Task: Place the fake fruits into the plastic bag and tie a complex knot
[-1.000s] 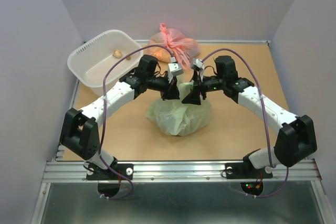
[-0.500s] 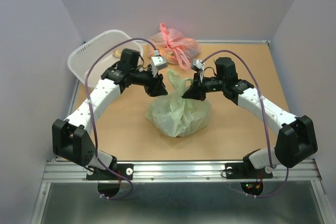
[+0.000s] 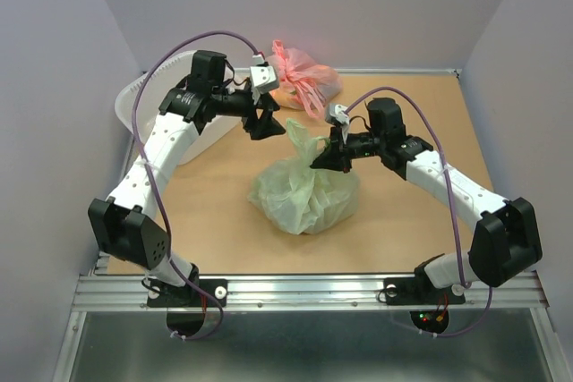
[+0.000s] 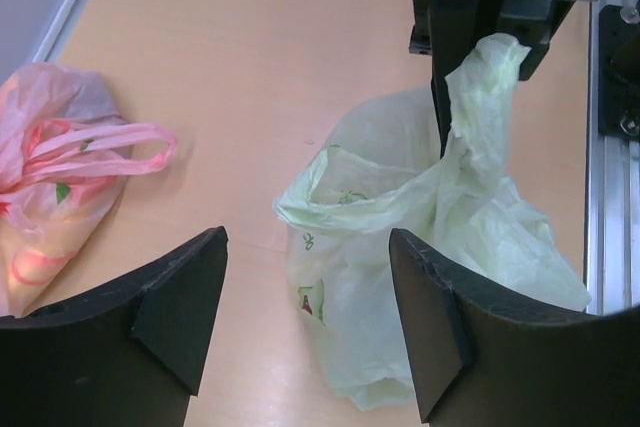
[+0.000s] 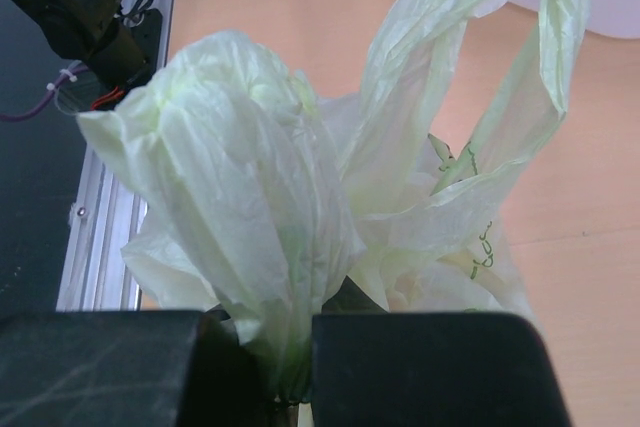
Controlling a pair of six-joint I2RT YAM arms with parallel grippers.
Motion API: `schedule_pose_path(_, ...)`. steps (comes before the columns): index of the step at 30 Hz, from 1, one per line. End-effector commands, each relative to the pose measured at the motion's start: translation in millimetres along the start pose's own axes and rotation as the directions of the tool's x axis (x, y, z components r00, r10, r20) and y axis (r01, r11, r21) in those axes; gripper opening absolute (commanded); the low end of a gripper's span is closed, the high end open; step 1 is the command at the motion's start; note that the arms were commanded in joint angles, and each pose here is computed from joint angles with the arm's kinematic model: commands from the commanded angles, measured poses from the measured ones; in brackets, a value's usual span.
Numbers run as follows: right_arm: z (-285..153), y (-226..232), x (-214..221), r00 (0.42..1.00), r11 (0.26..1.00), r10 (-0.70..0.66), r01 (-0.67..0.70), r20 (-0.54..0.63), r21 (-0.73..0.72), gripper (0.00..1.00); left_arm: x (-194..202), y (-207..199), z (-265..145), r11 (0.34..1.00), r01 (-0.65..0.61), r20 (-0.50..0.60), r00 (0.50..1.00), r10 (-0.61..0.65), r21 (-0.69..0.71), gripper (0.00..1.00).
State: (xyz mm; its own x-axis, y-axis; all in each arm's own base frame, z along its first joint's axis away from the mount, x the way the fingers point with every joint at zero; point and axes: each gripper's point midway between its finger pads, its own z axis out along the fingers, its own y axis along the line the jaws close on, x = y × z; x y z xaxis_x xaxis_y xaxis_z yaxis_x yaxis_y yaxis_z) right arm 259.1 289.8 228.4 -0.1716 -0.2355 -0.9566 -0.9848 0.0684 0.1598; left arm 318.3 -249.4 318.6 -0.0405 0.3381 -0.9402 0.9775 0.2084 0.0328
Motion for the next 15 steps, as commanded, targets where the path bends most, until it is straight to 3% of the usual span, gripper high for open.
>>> schedule_pose_path(1, 0, 6, -21, 0.991, 0.991, -0.127, 0.128, 0.053, -0.028, 0.00, -6, -9, 3, 0.992, -0.086, 0.024, 0.996, 0.085, 0.090, 0.78)
schedule_pose_path(6, 1, 7, -19, 0.989, 0.989, -0.141, 0.143, 0.050, -0.037, 0.00, 9, -11, 12, 0.986, -0.066, -0.017, 0.997, 0.069, 0.156, 0.78)
schedule_pose_path(15, 5, 13, -15, 0.987, 0.986, -0.158, 0.160, 0.041, -0.054, 0.01, 4, -17, 19, 0.977, -0.087, 0.009, 0.996, 0.087, 0.194, 0.78)
